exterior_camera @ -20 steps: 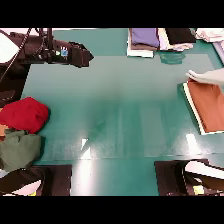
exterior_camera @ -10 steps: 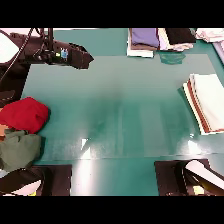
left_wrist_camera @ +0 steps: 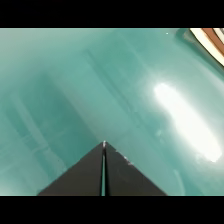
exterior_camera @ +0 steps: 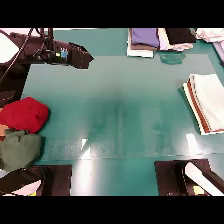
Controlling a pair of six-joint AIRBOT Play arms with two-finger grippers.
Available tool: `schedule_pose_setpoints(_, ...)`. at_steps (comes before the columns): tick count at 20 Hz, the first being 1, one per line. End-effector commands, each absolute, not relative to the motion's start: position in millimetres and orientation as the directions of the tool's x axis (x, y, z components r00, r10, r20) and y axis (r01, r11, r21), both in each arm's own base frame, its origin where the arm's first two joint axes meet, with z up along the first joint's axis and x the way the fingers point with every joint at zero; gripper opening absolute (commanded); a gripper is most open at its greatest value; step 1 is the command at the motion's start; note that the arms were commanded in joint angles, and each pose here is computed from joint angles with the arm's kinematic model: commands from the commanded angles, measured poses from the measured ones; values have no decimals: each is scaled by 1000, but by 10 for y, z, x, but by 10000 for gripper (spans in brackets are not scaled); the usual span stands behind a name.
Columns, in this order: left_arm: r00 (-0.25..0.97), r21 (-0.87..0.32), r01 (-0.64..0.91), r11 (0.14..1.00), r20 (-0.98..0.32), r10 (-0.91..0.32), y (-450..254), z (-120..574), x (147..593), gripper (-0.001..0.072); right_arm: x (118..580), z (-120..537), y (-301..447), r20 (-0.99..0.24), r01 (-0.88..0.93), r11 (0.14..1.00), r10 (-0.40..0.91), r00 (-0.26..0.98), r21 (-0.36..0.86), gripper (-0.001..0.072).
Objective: Fold the shirts.
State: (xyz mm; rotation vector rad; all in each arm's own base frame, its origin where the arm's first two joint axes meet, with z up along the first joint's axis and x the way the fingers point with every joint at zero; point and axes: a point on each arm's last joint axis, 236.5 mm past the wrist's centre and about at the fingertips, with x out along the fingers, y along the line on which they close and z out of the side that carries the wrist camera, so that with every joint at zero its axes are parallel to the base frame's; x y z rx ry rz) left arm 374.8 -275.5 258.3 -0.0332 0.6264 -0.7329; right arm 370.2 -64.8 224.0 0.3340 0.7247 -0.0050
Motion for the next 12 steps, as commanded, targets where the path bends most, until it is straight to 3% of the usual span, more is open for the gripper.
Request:
schedule_pose_setpoints(1,571,-240,614,752,-522,-634,-2753,2584,3753,30,3884,2683,603,-520,-214,930,346,781,298,544)
schedule_pose_setpoints(5,571,-240,614,752,-522,-634,-2753,2584,3753,30,3779,2855,1466,-446,-436,863,506,738,257,17)
schedule_pose_setpoints(12,571,-240,614,752,-522,-634,-2753,2584,3753,29,3626,2821,1754,-461,-505,823,565,685,258,16)
